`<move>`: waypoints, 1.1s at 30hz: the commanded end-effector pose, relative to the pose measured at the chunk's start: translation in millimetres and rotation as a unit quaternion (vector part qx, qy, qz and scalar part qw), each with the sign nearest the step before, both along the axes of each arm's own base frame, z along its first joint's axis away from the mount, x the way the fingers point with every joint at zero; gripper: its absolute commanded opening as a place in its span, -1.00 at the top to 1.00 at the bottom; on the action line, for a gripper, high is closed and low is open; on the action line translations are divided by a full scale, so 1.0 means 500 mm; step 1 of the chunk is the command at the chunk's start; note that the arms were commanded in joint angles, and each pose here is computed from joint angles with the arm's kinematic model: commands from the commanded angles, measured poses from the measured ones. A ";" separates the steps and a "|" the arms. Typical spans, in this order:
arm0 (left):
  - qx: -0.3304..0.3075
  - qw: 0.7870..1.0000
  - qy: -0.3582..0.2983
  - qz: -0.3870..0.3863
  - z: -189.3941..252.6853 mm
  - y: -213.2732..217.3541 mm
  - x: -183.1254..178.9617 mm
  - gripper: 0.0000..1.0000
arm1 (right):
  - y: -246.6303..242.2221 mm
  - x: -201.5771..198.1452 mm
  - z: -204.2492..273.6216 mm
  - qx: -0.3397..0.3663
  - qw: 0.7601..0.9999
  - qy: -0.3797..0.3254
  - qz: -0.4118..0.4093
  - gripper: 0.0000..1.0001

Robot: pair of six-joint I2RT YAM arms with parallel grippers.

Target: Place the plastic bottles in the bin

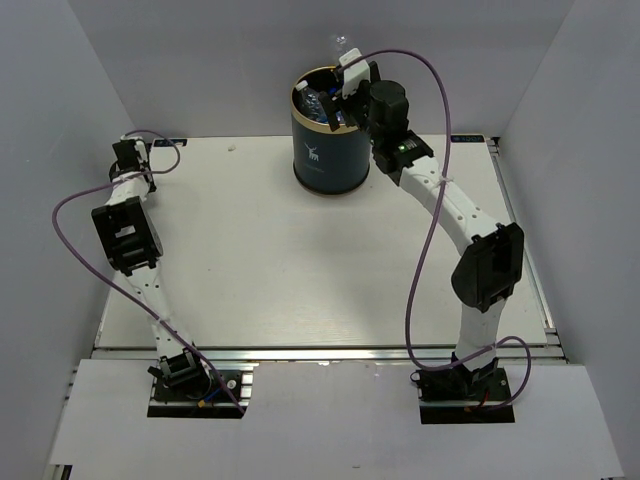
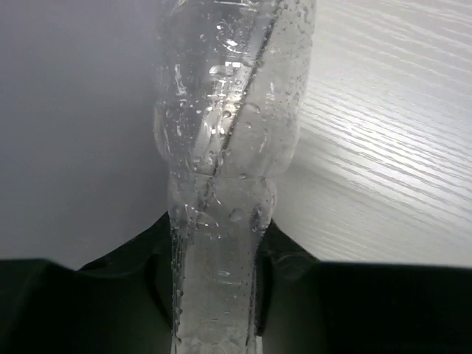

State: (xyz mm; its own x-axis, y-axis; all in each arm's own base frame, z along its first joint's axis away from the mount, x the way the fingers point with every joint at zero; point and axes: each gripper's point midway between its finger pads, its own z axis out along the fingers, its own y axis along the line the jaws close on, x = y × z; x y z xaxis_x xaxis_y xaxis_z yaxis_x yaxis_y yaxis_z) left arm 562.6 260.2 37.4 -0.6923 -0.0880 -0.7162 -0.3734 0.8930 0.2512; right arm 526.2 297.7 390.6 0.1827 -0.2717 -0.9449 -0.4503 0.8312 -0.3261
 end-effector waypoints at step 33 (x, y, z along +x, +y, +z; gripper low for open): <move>-0.177 0.560 -0.289 -0.756 0.675 -0.984 -0.462 0.67 | 0.053 -0.425 0.093 0.134 0.904 0.050 0.402 -0.79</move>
